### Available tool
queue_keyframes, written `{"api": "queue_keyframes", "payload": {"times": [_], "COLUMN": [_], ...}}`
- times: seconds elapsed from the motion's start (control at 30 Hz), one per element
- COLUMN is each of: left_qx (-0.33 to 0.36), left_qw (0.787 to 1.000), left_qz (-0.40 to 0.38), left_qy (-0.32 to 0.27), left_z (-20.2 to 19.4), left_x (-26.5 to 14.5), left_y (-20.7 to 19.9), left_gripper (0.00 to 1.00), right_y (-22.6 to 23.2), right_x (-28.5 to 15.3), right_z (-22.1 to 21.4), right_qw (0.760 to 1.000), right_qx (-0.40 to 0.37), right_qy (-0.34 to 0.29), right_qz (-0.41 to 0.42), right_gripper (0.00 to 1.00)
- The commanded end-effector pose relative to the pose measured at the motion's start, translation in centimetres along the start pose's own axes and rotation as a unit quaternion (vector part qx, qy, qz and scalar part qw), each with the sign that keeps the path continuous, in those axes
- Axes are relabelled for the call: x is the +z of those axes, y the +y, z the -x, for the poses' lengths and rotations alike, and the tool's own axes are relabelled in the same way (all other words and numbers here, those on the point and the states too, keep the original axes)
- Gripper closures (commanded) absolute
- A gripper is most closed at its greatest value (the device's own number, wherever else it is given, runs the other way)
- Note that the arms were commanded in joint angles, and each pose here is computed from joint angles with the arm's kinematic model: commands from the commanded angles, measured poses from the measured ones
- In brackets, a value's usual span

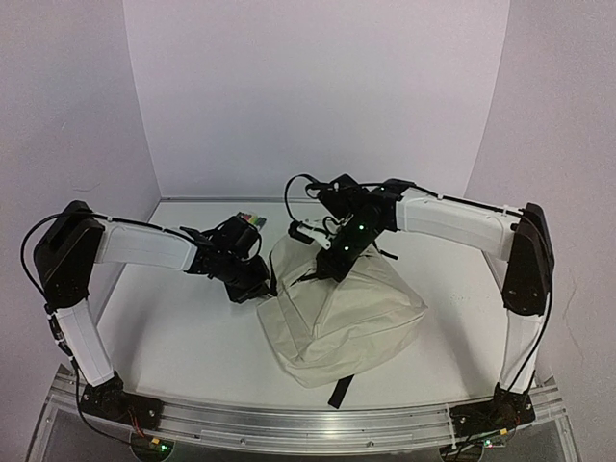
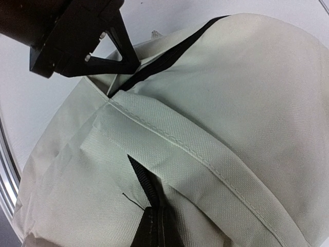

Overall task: Pack the student bag
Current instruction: Unzip the student bag at the center of the board.

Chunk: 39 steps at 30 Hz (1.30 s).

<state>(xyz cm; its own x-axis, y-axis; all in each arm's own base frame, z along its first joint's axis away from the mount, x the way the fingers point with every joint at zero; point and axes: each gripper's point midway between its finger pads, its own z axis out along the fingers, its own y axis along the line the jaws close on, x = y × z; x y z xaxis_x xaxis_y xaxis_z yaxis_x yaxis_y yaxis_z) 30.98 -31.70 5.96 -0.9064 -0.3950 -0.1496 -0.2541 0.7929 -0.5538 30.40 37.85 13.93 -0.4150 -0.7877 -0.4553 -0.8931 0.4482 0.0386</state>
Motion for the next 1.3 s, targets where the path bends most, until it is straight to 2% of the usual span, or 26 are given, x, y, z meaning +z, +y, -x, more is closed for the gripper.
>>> {"api": "queue_keyframes", "payload": {"times": [0.0,0.23,0.27,0.37,0.43,0.5,0.6,0.77,0.9,0.93,1.07,1.2,1.27], "left_qx": [-0.009,0.04,0.059,0.105,0.124,0.132,0.139,0.137,0.134,0.132,0.12,0.108,0.098], "left_qw": [0.999,0.997,0.994,0.983,0.976,0.972,0.968,0.965,0.963,0.963,0.961,0.963,0.966], "left_qz": [0.026,-0.043,-0.073,-0.137,-0.162,-0.182,-0.203,-0.223,-0.233,-0.235,-0.25,-0.245,-0.24], "left_qy": [-0.024,-0.057,-0.057,-0.068,-0.073,-0.068,-0.05,-0.011,0.006,0.007,-0.006,-0.017,-0.022], "left_z": [0.7,1.7,1.5,1.0,0.6,0.2,-0.5,-1.5,-2.0,-2.0,-1.8,-2.0,-2.1], "left_x": [-1.5,-3.9,-4.8,-7.2,-8.4,-8.8,-8.2,-5.1,-3.4,-3.2,-3.7,-4.4,-4.7], "left_y": [1.5,-1.5,-2.8,-6.0,-7.3,-8.2,-9.3,-11.0,-12.1,-12.2,-12.2,-10.5,-9.4], "left_gripper": [1.0,0.99,0.94,0.63,0.51,0.45,0.42,0.44,0.5,0.53,0.77,0.99,1.0], "right_y": [-2.6,-2.0,-1.7,-1.1,-0.9,-0.9,-0.8,-1.0,-1.2,-1.2,-1.8,-3.7,-5.1], "right_x": [-3.3,-4.2,-4.5,-4.9,-4.8,-4.8,-4.9,-4.9,-5.0,-5.0,-5.1,-5.4,-5.7], "right_z": [-1.0,-1.2,-1.0,-0.1,0.3,0.6,1.1,1.3,1.2,1.2,0.5,-1.2,-2.3], "right_qw": [0.999,1.0,1.0,0.999,0.999,0.998,0.998,0.998,0.998,0.998,0.999,0.999,0.999], "right_qx": [-0.005,0.014,0.017,0.023,0.029,0.031,0.035,0.037,0.034,0.034,0.031,0.039,0.045], "right_qy": [-0.004,-0.011,-0.016,-0.03,-0.033,-0.037,-0.042,-0.044,-0.042,-0.041,-0.033,-0.019,-0.01], "right_qz": [-0.041,-0.005,0.002,0.022,0.029,0.033,0.038,0.034,0.028,0.027,0.016,-0.002,-0.014], "right_gripper": [1.0,1.0,1.0,1.0,1.0,1.0,1.0,1.0,1.0,1.0,1.0,1.0,1.0]}}
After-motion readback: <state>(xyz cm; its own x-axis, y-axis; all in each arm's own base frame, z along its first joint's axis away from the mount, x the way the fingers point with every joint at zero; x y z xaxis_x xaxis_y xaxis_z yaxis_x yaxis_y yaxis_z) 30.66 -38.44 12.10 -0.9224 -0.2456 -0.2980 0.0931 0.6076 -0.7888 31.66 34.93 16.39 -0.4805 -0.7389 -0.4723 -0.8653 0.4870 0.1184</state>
